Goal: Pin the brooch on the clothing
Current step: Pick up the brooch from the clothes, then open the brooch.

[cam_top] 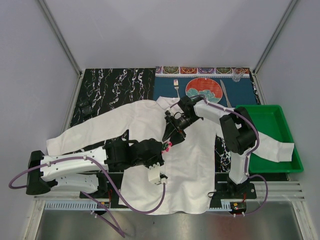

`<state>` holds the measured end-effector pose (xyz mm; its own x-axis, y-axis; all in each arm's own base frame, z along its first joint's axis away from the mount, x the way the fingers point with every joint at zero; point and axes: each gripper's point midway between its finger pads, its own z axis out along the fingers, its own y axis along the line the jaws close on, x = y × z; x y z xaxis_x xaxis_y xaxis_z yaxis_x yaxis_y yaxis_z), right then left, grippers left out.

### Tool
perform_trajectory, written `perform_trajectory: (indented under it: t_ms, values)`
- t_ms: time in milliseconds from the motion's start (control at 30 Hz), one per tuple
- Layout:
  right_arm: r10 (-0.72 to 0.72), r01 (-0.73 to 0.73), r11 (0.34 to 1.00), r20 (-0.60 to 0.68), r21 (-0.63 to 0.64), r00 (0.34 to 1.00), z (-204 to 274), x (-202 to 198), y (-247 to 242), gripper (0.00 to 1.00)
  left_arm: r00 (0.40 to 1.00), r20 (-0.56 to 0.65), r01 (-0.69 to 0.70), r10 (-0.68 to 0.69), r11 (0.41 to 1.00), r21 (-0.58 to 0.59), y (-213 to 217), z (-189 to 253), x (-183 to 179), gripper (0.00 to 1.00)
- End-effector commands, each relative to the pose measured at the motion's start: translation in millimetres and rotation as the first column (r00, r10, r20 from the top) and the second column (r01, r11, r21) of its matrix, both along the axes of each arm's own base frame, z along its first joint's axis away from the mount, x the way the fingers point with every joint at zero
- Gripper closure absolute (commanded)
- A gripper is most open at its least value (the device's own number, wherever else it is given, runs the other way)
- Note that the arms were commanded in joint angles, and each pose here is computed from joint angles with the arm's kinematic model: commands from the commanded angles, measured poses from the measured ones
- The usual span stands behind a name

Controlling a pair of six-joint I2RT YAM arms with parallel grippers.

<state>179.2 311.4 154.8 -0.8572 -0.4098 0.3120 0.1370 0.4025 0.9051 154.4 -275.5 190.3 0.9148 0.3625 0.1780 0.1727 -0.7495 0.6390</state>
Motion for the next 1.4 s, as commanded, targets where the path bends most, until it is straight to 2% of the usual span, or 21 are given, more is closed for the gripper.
perform_trajectory:
  t_ms: [0,333,367,400,467,533,600,800,933,1033,1100,1267,1367]
  values:
    - [0.014,-0.015,0.997,0.016,0.076,1.000,22,1,7,0.41,0.999,0.051,-0.003,0.006,0.999,-0.053,-7,24,6,1.00]
    - [0.035,-0.033,0.998,-0.021,0.055,0.999,13,-6,12,0.47,0.998,0.059,0.010,-0.007,0.998,-0.059,-9,27,6,1.00]
    - [0.034,-0.032,0.998,-0.031,0.053,0.999,11,-5,13,0.44,0.998,0.061,0.010,-0.006,0.998,-0.063,-9,28,6,1.00]
    - [0.034,-0.032,0.998,-0.038,0.053,0.999,10,-5,13,0.32,0.998,0.064,0.011,-0.007,0.998,-0.061,-8,29,6,1.00]
    - [0.034,-0.032,0.999,-0.046,0.042,0.998,7,-5,13,0.29,0.998,0.067,0.013,-0.009,0.998,-0.063,-8,30,6,1.00]
    - [0.035,-0.033,0.999,-0.045,0.038,0.998,6,-6,13,0.32,0.998,0.070,0.012,-0.008,0.998,-0.062,-8,30,7,1.00]
    - [0.036,-0.034,0.998,-0.049,0.044,0.998,6,-6,14,0.42,0.998,0.070,0.014,-0.009,0.998,-0.065,-7,30,6,1.00]
    - [0.036,-0.034,0.998,-0.048,0.048,0.998,8,-5,14,0.58,0.997,0.072,0.018,-0.014,0.998,-0.060,-8,29,6,1.00]
    - [0.043,-0.040,0.997,-0.053,0.059,0.998,11,-7,15,0.58,0.997,0.074,0.026,-0.022,0.998,-0.056,-6,28,5,1.00]
    - [0.051,-0.047,0.997,-0.058,0.065,0.997,11,-8,18,0.48,0.997,0.077,0.034,-0.029,0.998,-0.058,-7,30,4,1.00]
    - [0.054,-0.051,0.996,-0.054,0.070,0.997,12,-8,19,0.48,0.996,0.080,0.037,-0.032,0.998,-0.056,-8,30,5,1.00]
    - [0.062,-0.059,0.996,-0.040,0.067,0.997,10,-10,20,0.62,0.996,0.086,0.034,-0.029,0.998,-0.055,-7,31,5,1.00]
    - [0.064,-0.062,0.995,-0.024,0.073,0.998,11,-10,19,0.79,0.995,0.091,0.033,-0.028,0.998,-0.054,-5,31,6,1.00]
